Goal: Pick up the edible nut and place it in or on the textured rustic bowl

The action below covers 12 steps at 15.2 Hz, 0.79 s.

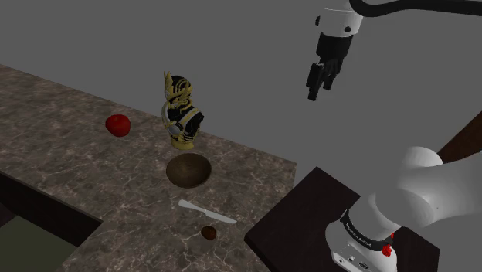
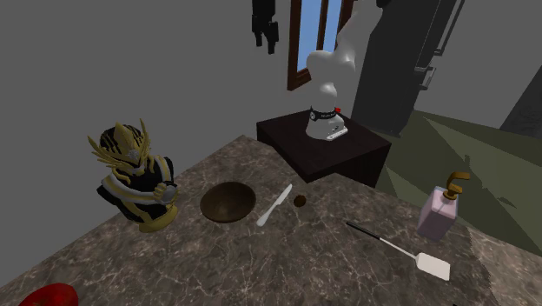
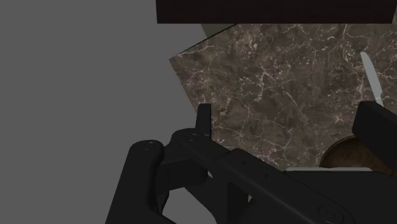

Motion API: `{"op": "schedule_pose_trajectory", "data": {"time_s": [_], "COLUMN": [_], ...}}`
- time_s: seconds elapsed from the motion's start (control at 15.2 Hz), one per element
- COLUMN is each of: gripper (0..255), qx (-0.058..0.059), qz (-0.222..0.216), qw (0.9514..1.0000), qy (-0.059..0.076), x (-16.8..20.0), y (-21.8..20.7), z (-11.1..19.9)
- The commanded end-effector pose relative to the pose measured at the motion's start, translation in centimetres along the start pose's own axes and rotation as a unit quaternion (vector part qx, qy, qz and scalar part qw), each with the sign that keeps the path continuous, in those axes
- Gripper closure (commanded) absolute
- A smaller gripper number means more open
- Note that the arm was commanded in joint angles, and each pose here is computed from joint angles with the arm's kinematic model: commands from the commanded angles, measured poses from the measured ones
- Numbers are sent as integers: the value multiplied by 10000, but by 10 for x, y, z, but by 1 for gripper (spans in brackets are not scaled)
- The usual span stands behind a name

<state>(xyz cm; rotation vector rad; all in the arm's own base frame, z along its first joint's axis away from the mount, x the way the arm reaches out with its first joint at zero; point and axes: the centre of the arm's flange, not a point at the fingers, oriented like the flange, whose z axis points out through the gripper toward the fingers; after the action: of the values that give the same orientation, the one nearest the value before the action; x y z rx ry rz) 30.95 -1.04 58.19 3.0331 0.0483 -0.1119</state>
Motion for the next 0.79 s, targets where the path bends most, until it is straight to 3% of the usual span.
{"op": "schedule_pose_trajectory", "data": {"time_s": [0.0,0.73], "gripper": [0,0], "qx": [0,245], "qz": [0,-159], "qw": [10000,9995], "qy": [0,117], "x": [0,22], "y": [0,-90], "z": [0,104]}}
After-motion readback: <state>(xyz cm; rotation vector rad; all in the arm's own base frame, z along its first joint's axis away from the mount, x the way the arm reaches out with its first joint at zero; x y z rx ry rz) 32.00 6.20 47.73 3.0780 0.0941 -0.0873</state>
